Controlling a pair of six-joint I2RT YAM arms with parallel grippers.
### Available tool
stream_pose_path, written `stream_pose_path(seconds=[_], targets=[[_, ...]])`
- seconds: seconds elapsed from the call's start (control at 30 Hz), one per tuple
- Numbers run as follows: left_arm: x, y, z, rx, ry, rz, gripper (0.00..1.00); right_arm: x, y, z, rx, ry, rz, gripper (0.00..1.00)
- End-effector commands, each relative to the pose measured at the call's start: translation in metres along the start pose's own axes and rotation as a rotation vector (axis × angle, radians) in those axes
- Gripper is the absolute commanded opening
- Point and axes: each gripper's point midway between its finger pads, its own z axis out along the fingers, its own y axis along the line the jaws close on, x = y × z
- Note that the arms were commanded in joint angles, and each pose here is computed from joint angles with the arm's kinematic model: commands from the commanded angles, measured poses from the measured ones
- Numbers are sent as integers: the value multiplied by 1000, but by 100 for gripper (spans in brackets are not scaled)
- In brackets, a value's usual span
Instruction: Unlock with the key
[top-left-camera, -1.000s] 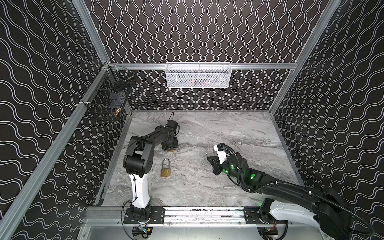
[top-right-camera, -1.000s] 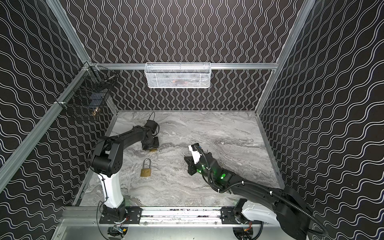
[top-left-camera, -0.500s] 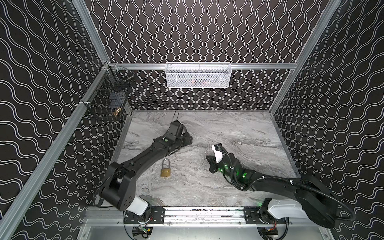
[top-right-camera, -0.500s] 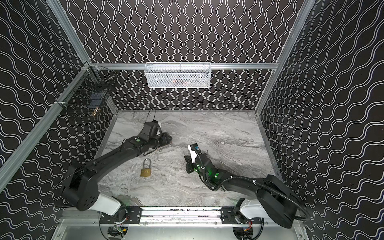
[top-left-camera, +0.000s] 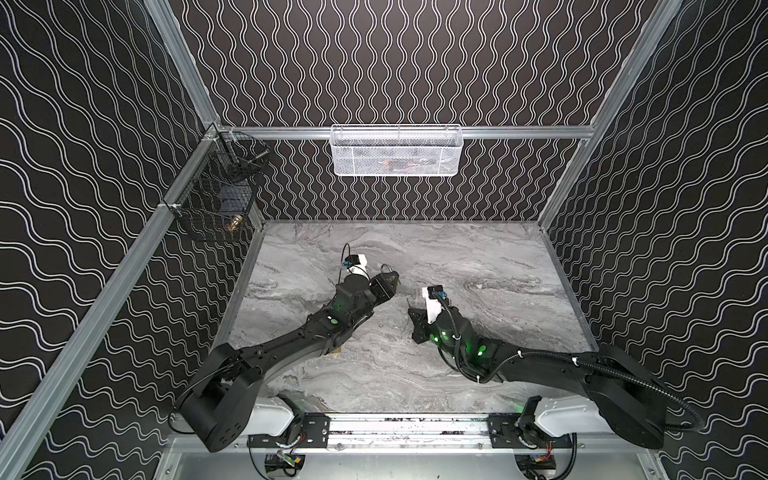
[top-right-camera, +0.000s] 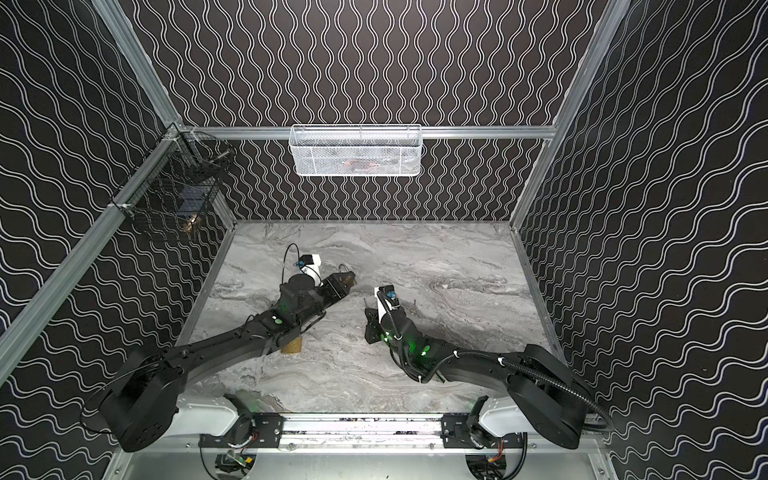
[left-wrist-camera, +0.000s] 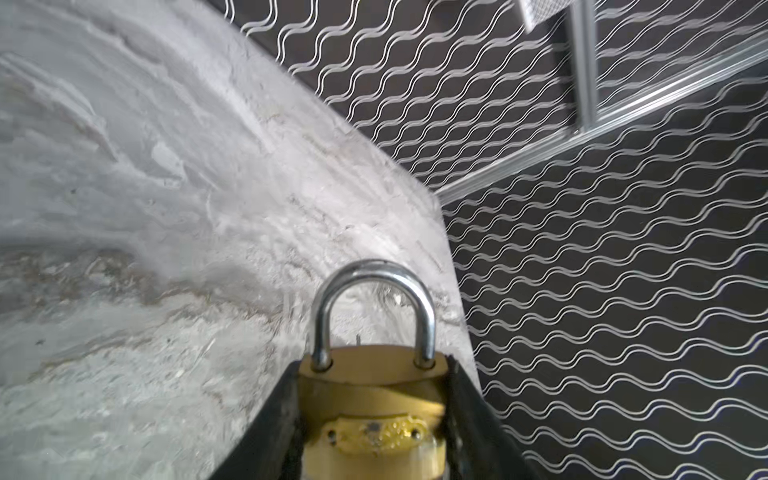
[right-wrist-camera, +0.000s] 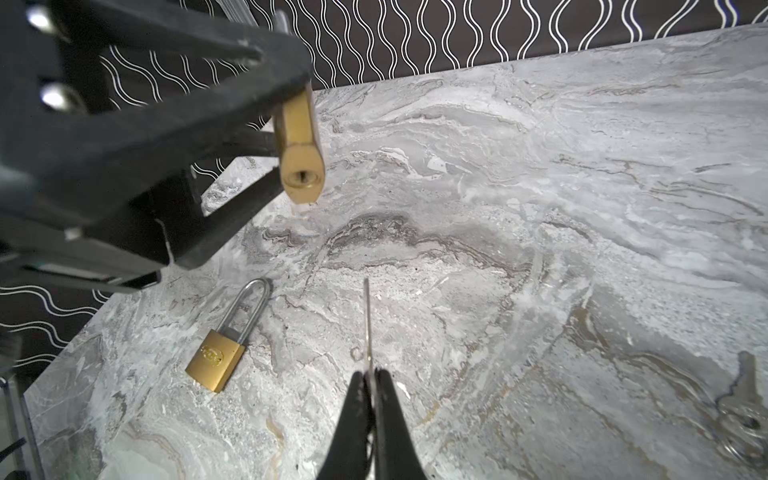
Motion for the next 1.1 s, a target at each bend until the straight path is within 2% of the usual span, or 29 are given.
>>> stream_pose_path(seconds=[0.0, 0.67, 1.07], targets=[[-21, -26, -5, 116, -96, -40, 28, -9, 6, 3, -2, -25, 22, 0], [-16, -31, -19, 150, -123, 18, 27, -30, 34, 15, -56, 11, 32, 0], [-13, -31, -18, 155, -130, 43, 27, -35, 34, 16, -44, 6, 39, 0]])
